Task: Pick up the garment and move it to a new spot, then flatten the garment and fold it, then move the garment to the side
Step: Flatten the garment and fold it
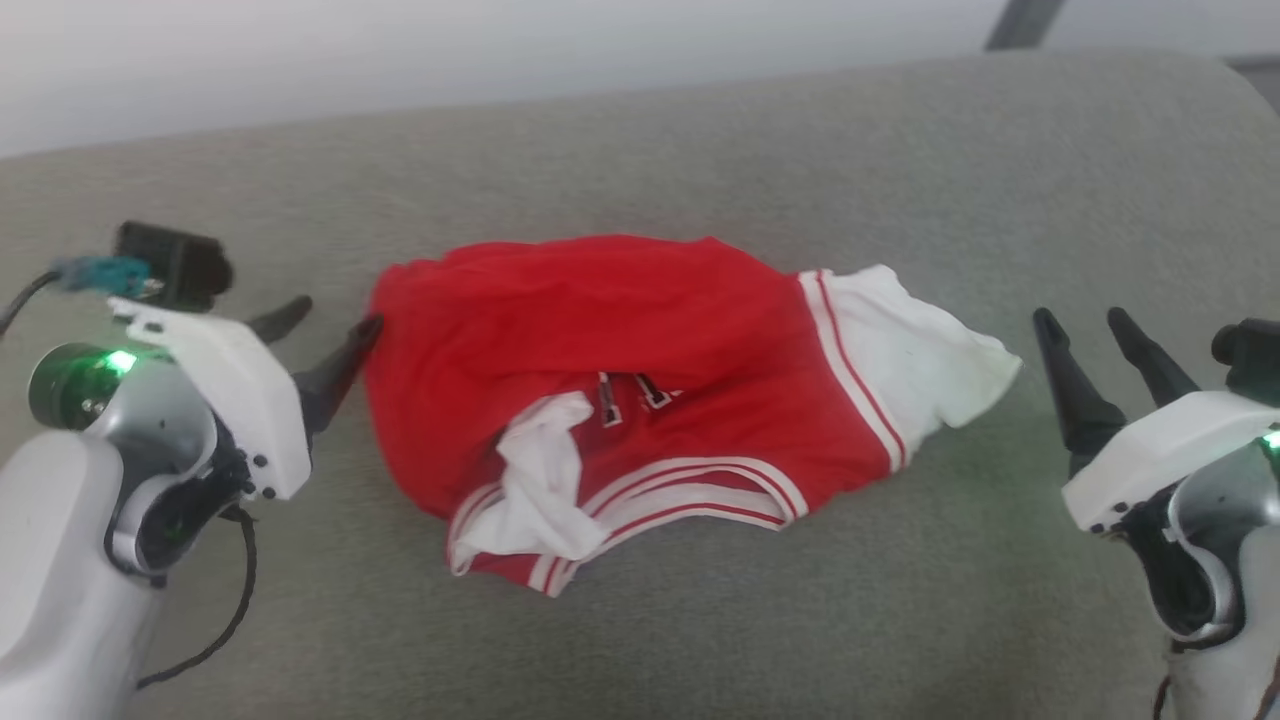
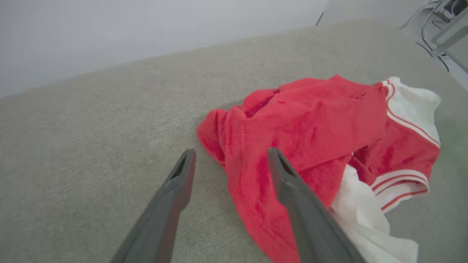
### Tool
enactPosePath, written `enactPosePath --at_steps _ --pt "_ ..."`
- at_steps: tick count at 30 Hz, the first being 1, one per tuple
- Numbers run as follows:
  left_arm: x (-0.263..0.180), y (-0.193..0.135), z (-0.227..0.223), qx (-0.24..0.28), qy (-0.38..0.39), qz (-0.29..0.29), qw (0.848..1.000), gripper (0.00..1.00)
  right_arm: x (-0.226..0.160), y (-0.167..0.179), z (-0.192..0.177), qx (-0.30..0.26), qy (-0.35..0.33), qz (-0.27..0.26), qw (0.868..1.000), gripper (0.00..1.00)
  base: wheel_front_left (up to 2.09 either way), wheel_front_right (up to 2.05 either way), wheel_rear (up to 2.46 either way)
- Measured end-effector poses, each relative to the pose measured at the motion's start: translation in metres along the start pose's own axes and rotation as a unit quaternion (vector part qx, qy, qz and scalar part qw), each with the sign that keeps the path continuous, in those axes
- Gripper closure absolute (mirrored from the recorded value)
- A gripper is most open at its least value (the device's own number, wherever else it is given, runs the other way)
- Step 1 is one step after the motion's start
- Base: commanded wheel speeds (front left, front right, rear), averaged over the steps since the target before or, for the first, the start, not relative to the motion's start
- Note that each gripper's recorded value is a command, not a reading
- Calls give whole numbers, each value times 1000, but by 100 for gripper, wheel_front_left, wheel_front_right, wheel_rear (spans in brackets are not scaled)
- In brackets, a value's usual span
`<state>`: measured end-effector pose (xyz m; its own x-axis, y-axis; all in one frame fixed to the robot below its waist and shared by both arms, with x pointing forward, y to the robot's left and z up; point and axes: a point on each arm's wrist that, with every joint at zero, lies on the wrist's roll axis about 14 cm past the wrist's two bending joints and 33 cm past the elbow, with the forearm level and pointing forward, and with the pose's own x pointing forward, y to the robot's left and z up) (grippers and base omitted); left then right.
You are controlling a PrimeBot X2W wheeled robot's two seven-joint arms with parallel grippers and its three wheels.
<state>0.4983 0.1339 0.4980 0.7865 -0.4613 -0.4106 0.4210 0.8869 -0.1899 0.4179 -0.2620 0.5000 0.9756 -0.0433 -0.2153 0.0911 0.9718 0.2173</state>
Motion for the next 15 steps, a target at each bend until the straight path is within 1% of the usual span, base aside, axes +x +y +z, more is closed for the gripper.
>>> enactPosePath --at_steps 2,4,6,12,13,14,15 --pt "11 -3 -12 3 46 -6 999 0 -2 -5 -4 4 1 -10 1000 0 0 0 0" --pt "21 -5 -23 -16 91 -9 996 0 -5 -10 -13 8 10 -20 1000 0 0 0 0" --pt "29 -8 -34 -14 133 -10 991 0 -7 -15 -17 11 14 -30 999 0 0 0 0" --pt "43 -9 -73 -23 241 2 970 0 -9 -24 -29 17 25 -46 998 0 0 0 0" --pt "45 -10 -78 -23 251 0 968 96 -8 -24 -30 19 26 -46 998 0 0 0 0" --pt "46 -12 -83 -29 265 -5 964 100 -8 -24 -30 21 24 -46 998 0 0 0 0" --pt "47 -13 -88 -30 278 -5 960 100 -7 -24 -31 20 24 -46 998 0 0 0 0"
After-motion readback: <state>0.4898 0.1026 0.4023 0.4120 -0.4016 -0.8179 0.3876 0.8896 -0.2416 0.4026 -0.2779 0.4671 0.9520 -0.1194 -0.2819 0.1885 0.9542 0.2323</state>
